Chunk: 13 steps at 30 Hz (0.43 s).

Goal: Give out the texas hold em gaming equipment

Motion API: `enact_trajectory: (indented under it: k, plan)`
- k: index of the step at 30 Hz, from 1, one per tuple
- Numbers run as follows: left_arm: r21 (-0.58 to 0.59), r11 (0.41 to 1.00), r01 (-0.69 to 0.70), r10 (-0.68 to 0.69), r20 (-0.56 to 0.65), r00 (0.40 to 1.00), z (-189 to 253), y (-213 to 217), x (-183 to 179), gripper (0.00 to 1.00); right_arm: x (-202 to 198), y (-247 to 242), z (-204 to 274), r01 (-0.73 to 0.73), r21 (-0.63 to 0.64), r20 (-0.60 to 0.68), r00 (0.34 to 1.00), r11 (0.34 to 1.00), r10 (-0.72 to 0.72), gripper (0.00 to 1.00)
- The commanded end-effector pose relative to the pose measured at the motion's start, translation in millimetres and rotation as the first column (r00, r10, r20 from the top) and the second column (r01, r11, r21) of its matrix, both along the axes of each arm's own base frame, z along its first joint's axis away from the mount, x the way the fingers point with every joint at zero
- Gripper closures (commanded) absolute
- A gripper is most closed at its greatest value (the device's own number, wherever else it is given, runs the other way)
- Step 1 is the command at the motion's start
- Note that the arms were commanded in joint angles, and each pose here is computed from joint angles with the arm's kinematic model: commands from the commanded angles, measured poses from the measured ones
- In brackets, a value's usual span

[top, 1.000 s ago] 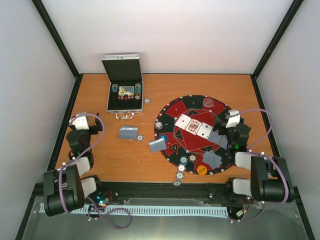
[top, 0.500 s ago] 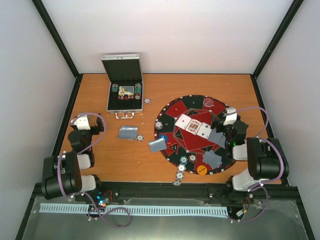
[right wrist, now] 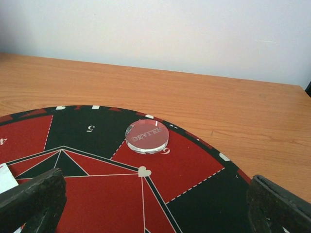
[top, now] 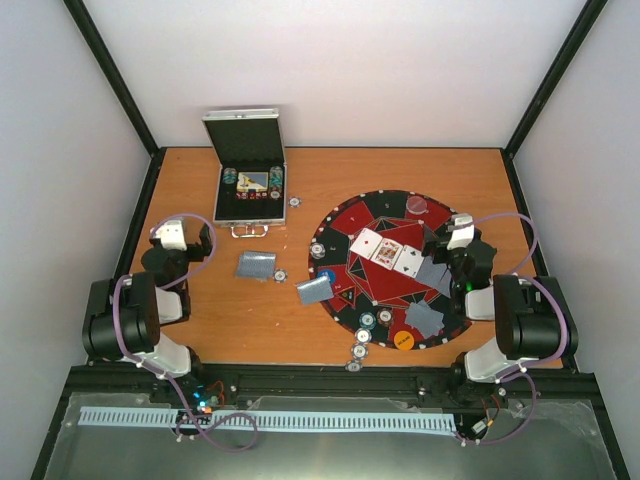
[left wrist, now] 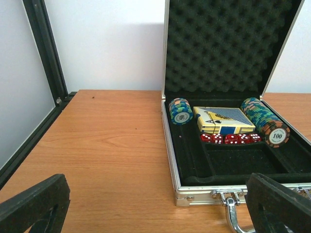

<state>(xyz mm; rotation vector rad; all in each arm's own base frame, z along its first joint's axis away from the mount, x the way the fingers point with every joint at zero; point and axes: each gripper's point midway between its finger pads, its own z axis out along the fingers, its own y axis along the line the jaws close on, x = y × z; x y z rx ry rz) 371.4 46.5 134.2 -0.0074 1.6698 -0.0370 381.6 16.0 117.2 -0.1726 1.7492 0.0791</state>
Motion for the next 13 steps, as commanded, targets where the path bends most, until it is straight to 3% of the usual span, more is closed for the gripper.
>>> enact_trajectory:
  k: [1, 13]
  plan:
    - [0.034, 0.999, 0.025, -0.028, 0.082, 0.996, 21.7, -4.7, 5.6, 0.00, 5.4, -2.4, 10.5, 0.016, 0.000, 0.038, 0.999, 1.000, -0.016, 0.00]
    - [0.036, 0.999, 0.022, -0.025, 0.083, 0.996, 21.9, -4.9, 5.4, 0.00, 5.7, -2.4, 11.2, 0.016, 0.000, 0.039, 0.999, 1.000, -0.016, 0.00]
